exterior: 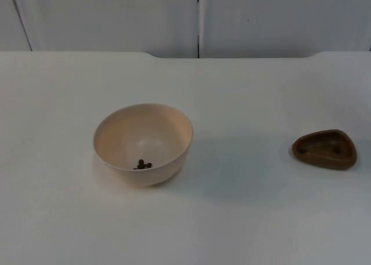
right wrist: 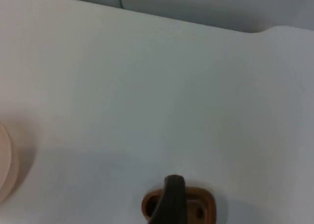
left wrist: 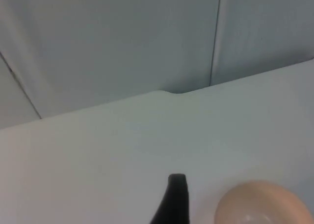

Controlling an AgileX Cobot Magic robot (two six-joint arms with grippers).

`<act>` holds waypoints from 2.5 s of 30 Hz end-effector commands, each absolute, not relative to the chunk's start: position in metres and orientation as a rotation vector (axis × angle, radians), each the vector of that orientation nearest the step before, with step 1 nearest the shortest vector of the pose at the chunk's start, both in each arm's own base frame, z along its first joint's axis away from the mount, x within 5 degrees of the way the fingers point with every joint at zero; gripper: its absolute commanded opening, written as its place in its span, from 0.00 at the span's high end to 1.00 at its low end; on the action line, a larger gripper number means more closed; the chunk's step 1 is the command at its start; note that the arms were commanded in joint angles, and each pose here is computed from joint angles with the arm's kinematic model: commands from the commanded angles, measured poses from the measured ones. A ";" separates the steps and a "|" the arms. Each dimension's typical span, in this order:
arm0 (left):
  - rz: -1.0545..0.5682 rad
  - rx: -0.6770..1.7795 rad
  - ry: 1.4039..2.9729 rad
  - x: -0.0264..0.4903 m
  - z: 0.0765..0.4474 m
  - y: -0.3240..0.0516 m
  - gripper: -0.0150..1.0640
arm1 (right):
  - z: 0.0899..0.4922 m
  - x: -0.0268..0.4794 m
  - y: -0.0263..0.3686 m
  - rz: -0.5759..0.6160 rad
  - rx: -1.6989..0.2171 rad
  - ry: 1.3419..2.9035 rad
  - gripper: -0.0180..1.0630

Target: Pick up the bowl with the left hand and pour the coffee beans from the cup into the bowl with the right hand.

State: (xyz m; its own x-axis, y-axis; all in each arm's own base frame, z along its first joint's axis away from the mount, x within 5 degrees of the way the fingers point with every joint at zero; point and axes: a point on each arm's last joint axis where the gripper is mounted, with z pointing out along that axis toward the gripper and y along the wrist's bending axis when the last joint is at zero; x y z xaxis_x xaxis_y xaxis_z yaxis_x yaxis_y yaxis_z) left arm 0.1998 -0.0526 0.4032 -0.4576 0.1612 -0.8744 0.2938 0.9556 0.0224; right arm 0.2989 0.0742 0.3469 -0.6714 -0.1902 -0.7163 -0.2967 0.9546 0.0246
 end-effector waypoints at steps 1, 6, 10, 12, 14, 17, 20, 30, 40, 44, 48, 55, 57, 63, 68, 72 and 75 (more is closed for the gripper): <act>-0.190 0.282 2.033 0.176 0.397 -0.047 0.31 | 0.355 0.279 0.083 0.194 -0.395 2.272 0.34; -0.223 0.222 2.012 0.144 0.387 -0.039 0.31 | 0.359 0.257 0.087 0.211 -0.430 2.233 0.34; -0.234 0.208 1.990 0.121 0.381 -0.033 0.31 | 0.363 0.242 0.083 0.229 -0.410 2.228 0.34; -0.235 0.211 1.990 0.107 0.378 -0.030 0.31 | 0.368 0.228 0.079 0.239 -0.395 2.208 0.34; -0.234 0.213 1.994 0.100 0.377 -0.029 0.31 | 0.369 0.222 0.077 0.240 -0.394 2.197 0.34; -0.234 0.218 2.003 0.083 0.371 -0.025 0.31 | 0.375 0.202 0.070 0.233 -0.394 2.156 0.34; -0.235 0.219 2.012 0.073 0.366 -0.022 0.31 | 0.377 0.189 0.066 0.236 -0.390 2.130 0.34; -0.247 0.216 1.970 0.031 0.354 -0.013 0.31 | 0.359 0.132 0.048 0.242 -0.391 2.104 0.34; -0.231 0.223 1.978 0.010 0.348 -0.007 0.31 | 0.336 0.087 0.035 0.254 -0.379 2.058 0.34; -0.229 0.223 1.966 0.003 0.347 -0.005 0.31 | 0.333 0.075 0.031 0.258 -0.378 2.052 0.34; -0.214 0.227 1.986 -0.006 0.342 -0.002 0.31 | 0.332 0.062 0.028 0.265 -0.383 2.046 0.34; -0.217 0.222 1.900 -0.026 0.340 0.003 0.31 | 0.335 0.040 0.023 0.301 -0.377 1.992 0.34; -0.221 0.218 1.852 -0.036 0.338 0.005 0.31 | 0.334 0.031 0.020 0.298 -0.382 1.978 0.34; -0.171 0.215 1.895 -0.042 0.331 0.010 0.31 | 0.331 0.010 0.013 0.275 -0.415 1.928 0.34; -0.174 0.226 1.982 -0.024 0.306 0.005 0.31 | 0.314 -0.006 0.009 0.269 -0.430 1.901 0.34; -0.179 0.230 2.009 -0.015 0.293 0.002 0.31 | 0.303 -0.012 0.007 0.265 -0.439 1.901 0.34; -0.175 0.237 2.042 -0.008 0.280 0.001 0.31 | 0.292 -0.012 0.007 0.257 -0.452 1.924 0.34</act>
